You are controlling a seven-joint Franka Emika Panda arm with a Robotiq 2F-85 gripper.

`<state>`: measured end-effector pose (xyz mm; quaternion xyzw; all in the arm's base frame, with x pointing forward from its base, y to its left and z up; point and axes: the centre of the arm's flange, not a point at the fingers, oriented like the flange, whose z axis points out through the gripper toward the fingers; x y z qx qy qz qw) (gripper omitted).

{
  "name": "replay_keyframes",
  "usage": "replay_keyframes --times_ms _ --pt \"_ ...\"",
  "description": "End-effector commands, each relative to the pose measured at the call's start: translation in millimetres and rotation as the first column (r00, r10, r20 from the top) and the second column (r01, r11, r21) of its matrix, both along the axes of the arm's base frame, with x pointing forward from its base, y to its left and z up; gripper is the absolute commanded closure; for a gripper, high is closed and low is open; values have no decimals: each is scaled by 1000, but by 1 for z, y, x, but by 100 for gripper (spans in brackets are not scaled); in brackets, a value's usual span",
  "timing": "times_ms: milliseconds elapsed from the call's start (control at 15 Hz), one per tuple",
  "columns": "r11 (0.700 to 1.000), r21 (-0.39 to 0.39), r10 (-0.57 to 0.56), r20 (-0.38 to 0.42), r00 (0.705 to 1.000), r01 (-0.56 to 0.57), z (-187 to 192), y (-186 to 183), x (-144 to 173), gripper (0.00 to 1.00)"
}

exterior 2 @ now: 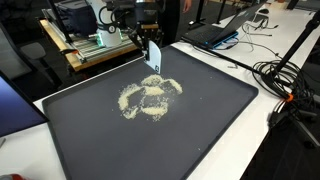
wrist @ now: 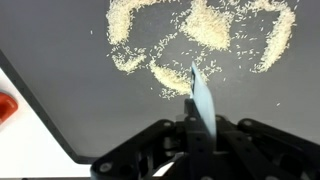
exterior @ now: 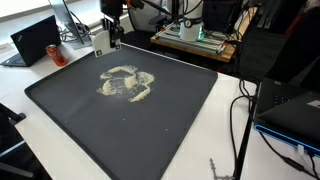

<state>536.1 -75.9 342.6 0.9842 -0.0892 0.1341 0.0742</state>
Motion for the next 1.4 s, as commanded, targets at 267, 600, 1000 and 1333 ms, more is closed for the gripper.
replay_keyframes --times_ms 267,600,1000,1333 --pt "997 70 -34 1 999 34 -63 9 52 99" --pt "993 88 -74 2 997 74 -101 -7 70 99" --pt "989 68 -135 11 991 134 -130 -30 86 99" --pt "987 67 -144 -25 989 146 -147 -38 95 99"
